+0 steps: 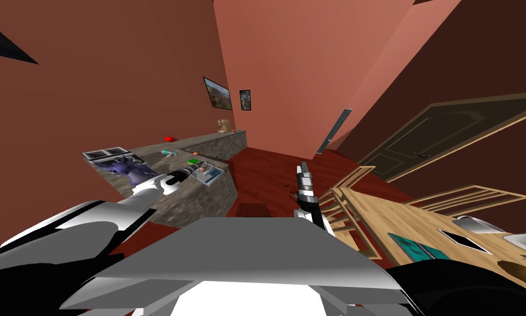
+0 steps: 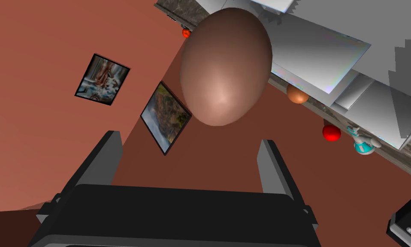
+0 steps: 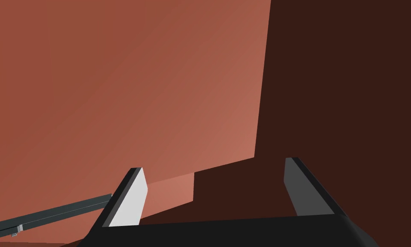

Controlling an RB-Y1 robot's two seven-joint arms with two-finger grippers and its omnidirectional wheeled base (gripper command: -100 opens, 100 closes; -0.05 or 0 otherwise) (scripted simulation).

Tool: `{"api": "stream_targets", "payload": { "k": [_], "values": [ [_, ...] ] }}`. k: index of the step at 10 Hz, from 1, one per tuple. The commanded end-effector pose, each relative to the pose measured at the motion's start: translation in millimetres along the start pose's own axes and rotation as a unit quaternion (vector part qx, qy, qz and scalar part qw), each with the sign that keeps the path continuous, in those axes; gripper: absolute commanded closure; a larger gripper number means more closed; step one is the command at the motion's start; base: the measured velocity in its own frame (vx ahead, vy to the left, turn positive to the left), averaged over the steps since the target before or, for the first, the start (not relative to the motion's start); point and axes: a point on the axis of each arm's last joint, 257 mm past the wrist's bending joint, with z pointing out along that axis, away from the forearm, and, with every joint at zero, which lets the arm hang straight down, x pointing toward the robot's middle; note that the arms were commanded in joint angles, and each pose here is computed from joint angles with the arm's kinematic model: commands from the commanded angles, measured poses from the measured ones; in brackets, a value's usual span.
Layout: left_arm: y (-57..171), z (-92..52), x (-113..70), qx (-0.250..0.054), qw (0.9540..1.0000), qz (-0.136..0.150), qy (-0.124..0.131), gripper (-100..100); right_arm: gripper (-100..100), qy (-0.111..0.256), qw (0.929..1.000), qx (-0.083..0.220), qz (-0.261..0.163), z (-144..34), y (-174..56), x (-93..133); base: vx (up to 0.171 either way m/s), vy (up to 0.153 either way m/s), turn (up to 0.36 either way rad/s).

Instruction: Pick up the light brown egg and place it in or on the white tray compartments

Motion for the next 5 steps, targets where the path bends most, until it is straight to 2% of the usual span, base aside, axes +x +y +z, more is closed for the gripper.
{"api": "stream_targets", "payload": {
  "k": [1,2,4,5],
  "values": [
    [2.9,-0.1,-3.6,-0.002,1.0,-0.002,-0.001,-100,0,0.0,1.0,0.0,0.0,0.0,0.0,0.0,-0.015,-0.012,-0.018],
    [7.1,-2.2,-16.1,-0.008,1.0,-0.004,-0.002,-100,0,0.0,1.0,0.0,0.0,0.0,0.0,0.0,-0.022,-0.019,-0.084],
    [11.4,-4.6,-28.8,-0.013,0.9999,-0.006,-0.004,-100,0,0.0,1.0,0.0,0.0,0.0,0.0,0.0,-0.023,-0.021,-0.067],
    [9.5,-3.7,-23.5,-0.011,0.9999,-0.004,-0.004,-100,0,0.0,1.0,0.0,0.0,0.0,0.0,0.0,-0.008,-0.008,-0.01]
  ]
}}
